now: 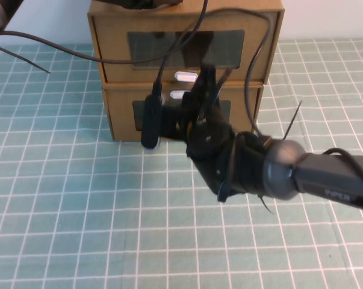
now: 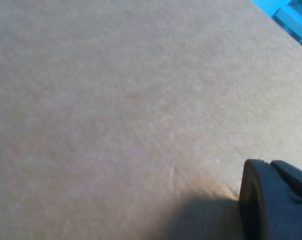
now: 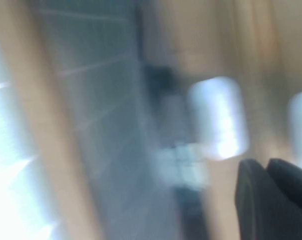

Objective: Open the shoe box
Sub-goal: 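Pull the top drawer of the cardboard box fully open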

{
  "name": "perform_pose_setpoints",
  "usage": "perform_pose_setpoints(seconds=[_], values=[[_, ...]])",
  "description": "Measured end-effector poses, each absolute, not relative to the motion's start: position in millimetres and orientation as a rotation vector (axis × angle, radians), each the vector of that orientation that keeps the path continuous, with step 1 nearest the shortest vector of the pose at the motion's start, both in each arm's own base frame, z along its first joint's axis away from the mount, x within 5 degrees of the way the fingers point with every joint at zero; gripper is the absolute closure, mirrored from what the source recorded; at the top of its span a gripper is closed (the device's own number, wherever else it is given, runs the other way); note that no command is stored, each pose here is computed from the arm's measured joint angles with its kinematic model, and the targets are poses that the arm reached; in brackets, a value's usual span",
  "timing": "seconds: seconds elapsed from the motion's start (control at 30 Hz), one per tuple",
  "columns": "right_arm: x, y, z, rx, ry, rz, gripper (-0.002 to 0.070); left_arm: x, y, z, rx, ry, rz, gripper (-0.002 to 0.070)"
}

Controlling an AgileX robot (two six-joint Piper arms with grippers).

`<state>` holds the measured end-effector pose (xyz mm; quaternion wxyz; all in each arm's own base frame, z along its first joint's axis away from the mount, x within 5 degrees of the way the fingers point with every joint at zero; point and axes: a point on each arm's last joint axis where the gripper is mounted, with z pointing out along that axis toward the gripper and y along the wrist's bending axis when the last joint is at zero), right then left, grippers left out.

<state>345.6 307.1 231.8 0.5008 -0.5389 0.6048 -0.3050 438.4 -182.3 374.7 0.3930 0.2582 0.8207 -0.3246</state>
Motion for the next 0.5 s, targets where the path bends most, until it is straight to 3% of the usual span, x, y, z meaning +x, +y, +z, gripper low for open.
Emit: perform_pose_setpoints(seconds=[0.2,0.37,0.5], values=[[323,308,212,-1.322,1.538,-0.687,0.0685,438,-182,375,0.653,2.083,-0.827,0.068],[309,306,231,-1.208,1.563,-0.651,0.0687,438,-182,375,0.653,2.083,-0.827,0.068],[309,305,244,-1.217,1.518,-0.729,0.0687,438,-182,375,0.653,2.083,-0.827,0.068]])
